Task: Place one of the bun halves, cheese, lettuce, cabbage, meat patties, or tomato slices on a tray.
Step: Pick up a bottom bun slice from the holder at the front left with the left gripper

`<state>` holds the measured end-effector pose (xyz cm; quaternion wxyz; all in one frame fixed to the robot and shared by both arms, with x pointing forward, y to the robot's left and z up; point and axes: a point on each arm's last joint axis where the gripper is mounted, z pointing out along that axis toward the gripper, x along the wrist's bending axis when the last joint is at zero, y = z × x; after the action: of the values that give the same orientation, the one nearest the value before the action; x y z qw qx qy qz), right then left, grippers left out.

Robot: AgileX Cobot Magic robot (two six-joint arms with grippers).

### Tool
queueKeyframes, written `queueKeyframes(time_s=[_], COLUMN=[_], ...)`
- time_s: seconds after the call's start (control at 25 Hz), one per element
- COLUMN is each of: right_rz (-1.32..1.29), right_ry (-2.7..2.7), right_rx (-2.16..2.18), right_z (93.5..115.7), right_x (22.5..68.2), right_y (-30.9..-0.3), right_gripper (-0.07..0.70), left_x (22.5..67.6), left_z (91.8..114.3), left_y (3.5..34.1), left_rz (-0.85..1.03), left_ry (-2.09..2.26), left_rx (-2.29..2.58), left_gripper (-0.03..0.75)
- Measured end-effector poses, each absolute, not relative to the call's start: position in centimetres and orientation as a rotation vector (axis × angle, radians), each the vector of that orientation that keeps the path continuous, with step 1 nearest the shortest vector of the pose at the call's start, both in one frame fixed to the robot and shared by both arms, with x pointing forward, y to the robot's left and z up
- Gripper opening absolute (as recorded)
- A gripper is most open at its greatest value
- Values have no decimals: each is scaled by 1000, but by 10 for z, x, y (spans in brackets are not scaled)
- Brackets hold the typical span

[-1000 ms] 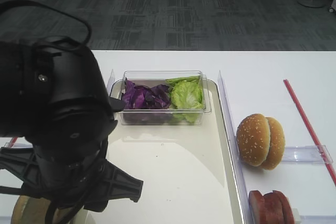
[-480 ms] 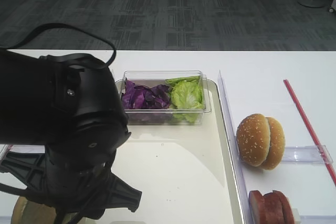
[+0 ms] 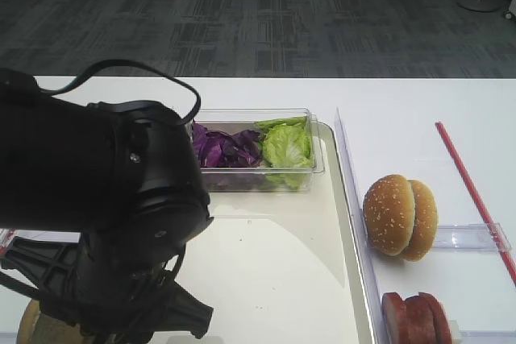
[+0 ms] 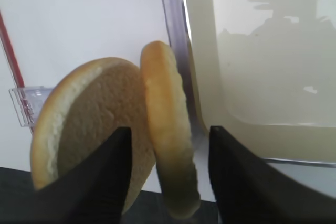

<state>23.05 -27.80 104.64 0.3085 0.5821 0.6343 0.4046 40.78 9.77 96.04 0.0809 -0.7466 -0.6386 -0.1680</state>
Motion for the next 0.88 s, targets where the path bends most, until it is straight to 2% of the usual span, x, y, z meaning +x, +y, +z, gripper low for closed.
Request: queueKeyframes(time_s=[0.36, 0.88], right_rz=[1069, 1066], right_ry=[1677, 1672], right_rx=[1539, 1543], right_z=[1046, 1046], right_x=[231, 231], right_y=[-278, -278], right_gripper=[657, 657], left_x=[408, 408], left_z=[960, 961], left_y=[98, 97], left_rz=[-502, -502], left_ry=[-1909, -1909], left_rx=[-2231, -2235], left_gripper=[245, 177])
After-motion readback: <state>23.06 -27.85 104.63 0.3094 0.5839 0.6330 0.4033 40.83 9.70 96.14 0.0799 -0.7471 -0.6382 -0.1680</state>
